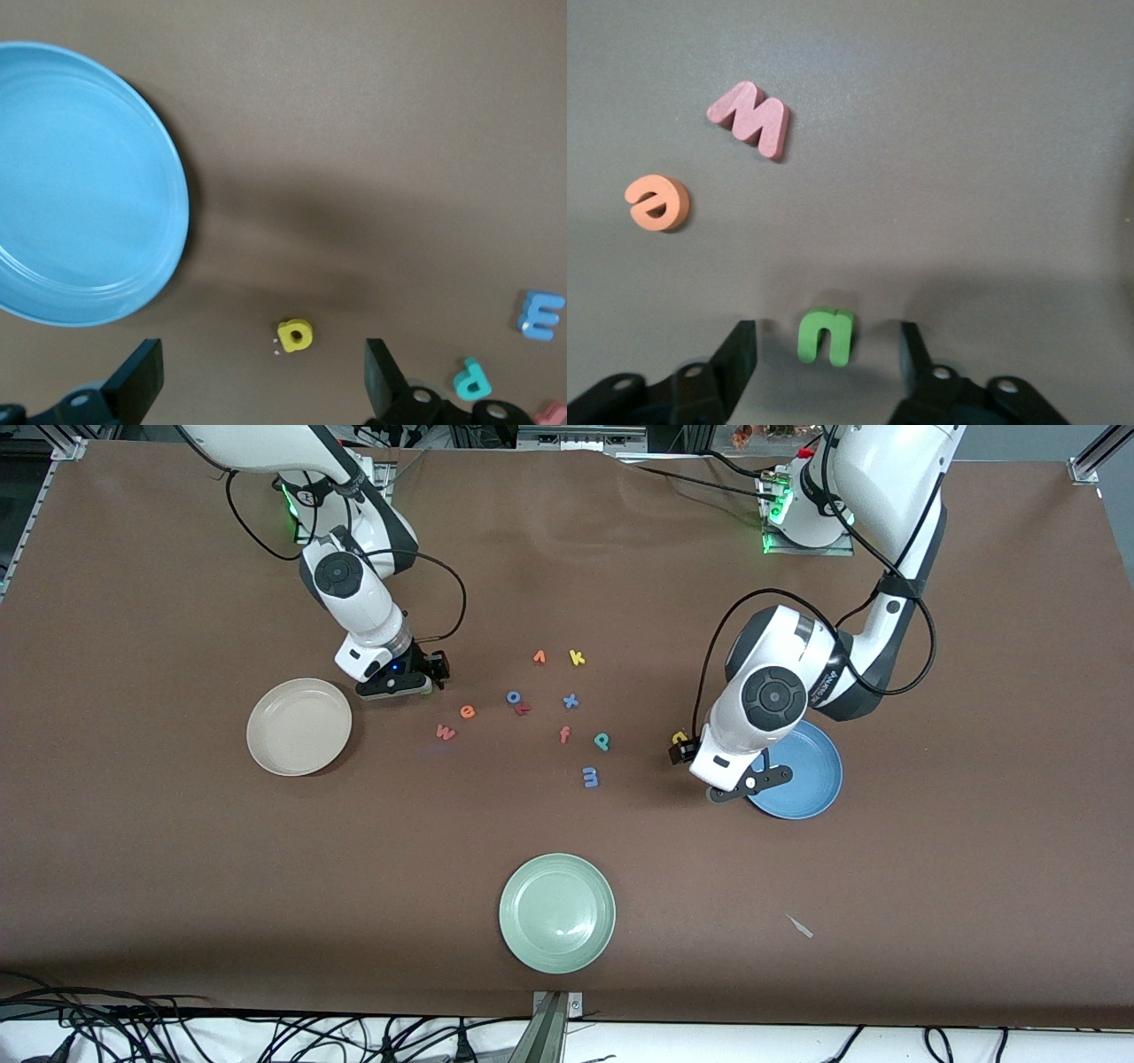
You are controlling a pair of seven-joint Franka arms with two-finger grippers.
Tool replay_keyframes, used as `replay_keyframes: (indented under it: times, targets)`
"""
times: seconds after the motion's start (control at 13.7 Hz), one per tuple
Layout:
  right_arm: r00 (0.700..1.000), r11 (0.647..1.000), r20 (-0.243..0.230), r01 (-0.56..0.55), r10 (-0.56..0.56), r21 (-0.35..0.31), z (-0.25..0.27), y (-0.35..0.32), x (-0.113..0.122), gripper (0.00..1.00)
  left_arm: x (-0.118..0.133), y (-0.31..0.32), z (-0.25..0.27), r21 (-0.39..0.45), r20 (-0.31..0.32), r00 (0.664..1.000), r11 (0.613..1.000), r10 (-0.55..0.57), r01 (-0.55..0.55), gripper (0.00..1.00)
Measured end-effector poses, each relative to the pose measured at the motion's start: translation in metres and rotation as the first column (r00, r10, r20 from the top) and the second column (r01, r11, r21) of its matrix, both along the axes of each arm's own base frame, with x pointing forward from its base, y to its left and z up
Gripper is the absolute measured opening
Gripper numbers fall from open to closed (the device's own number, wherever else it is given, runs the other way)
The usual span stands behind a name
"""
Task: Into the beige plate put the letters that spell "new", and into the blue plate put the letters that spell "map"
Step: 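Grasp the green n with the right gripper while the left gripper grasps the d, then lower the green n onto the white plate and open the right gripper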
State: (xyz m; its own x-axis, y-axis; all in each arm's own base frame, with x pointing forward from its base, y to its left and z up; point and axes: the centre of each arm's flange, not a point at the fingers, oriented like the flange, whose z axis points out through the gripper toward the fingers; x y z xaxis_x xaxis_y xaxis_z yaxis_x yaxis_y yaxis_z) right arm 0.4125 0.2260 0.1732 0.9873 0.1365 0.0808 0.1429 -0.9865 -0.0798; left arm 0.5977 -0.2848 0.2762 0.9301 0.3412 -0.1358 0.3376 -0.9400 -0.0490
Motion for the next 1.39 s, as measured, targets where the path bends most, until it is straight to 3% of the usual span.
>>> replay_keyframes:
  times: [0.15,0.22,0.51,0.88,1.39]
  targets:
    - [1.0,1.0,0.001,-0.002,0.002,0.0,0.0,0.0,0.0,0.5,-0.005,-0.005,-0.014,-0.004,0.019,0.999,0.999,0.036,-0.036,1.0]
    - [1.0,1.0,0.001,-0.002,0.002,0.0,0.0,0.0,0.0,0.5,-0.007,-0.007,-0.02,-0.004,0.022,0.999,0.999,0.047,-0.047,1.0]
    - [1.0,1.0,0.005,-0.004,0.004,0.0,0.002,0.001,0.0,0.28,-0.008,-0.008,-0.027,-0.004,0.03,0.995,0.996,0.091,-0.091,1.0]
    - [1.0,1.0,0.006,-0.018,0.018,-0.014,0.004,-0.003,0.008,0.26,-0.016,-0.016,-0.058,-0.006,0.023,0.994,0.994,0.111,-0.111,0.97]
    - [0.977,0.962,-0.063,-0.212,0.204,-0.174,0.093,-0.069,0.088,0.26,-0.039,-0.023,-0.092,-0.035,0.043,0.993,0.993,0.11,-0.109,0.97]
